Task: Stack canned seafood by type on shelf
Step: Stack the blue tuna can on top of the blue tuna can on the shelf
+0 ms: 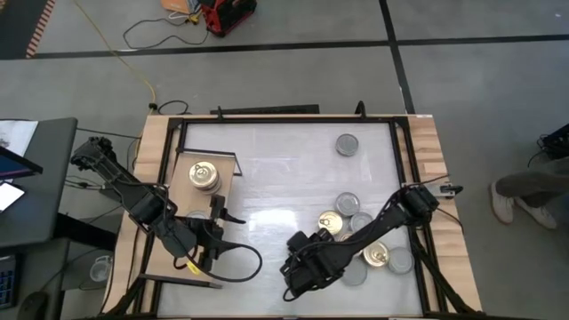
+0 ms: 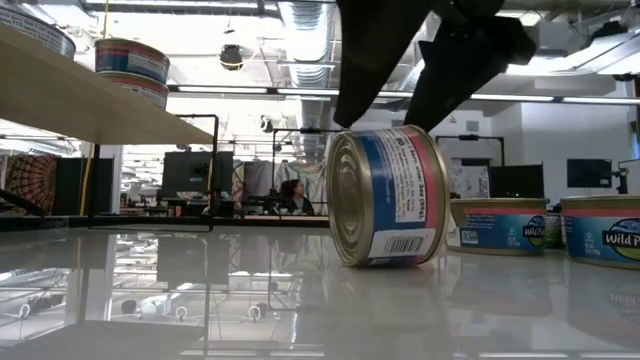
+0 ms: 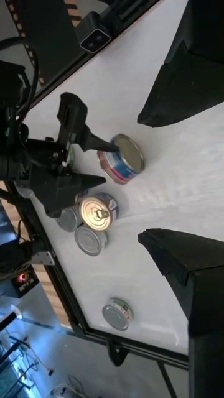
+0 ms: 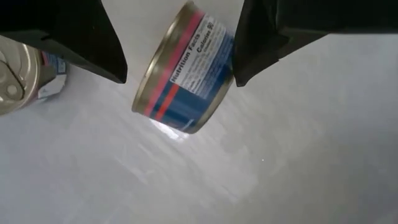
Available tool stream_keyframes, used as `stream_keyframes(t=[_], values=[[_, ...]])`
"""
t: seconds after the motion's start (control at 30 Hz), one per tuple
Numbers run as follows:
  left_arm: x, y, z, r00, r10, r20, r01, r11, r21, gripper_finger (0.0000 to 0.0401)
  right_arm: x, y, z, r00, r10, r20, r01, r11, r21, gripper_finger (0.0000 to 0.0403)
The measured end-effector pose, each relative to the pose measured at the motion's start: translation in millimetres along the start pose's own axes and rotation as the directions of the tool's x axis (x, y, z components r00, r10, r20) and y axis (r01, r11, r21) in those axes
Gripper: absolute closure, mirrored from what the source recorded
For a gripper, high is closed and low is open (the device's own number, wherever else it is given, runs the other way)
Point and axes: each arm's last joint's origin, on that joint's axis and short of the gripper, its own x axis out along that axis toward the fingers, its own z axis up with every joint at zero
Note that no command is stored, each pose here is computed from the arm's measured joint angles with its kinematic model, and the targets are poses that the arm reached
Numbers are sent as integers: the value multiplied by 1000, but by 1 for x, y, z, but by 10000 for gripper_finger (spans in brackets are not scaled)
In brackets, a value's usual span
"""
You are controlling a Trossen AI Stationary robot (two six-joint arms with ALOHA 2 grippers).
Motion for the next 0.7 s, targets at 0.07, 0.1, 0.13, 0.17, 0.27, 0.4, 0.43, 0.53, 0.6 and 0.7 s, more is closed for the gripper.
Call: stream_keyframes(t=[0.07, 0.1, 0.13, 0.17, 0.27, 0.4, 0.43, 0.53, 0.6, 0.7], values=[[0, 0, 0, 1000, 0, 0, 0, 1000, 0, 134, 4, 0, 0, 1000, -7, -1, 7, 1000, -2, 92], [0, 0, 0, 1000, -1, 0, 1, 1000, 0, 134, 6, 1, 1, 1000, -9, -1, 9, 1000, -5, 92], [0, 0, 0, 1000, -1, 1, 1, 1000, -1, 134, 8, 1, 1, 1000, -9, 0, 9, 1000, -9, 92], [0, 0, 0, 1000, -1, 1, 1, 1000, -1, 134, 10, 1, 1, 1000, -13, -5, 13, 1000, -10, 92], [0, 0, 0, 1000, -1, 2, 1, 1000, -1, 134, 15, 3, -2, 1000, -19, -11, 18, 1000, -25, 92], [0, 0, 0, 1000, -1, 2, 1, 1000, -2, 134, 17, 0, -4, 999, -42, -21, 41, 998, -37, 92], [0, 0, 0, 1000, -1, 3, 1, 1000, -2, 134, 18, -1, -5, 999, -49, -23, 48, 998, -39, 92], [0, 0, 0, 1000, -1, 3, 1, 1000, -1, 134, 18, -6, -6, 995, -91, -34, 89, 994, -69, 92], [0, 0, 0, 1000, -1, 3, 1, 1000, -1, 134, 19, -7, -7, 995, -96, -34, 93, 992, -88, 92], [0, 0, 0, 1000, -2, 3, 2, 1000, -1, 134, 23, -9, -10, 993, -112, -35, 108, 987, -115, 92]])
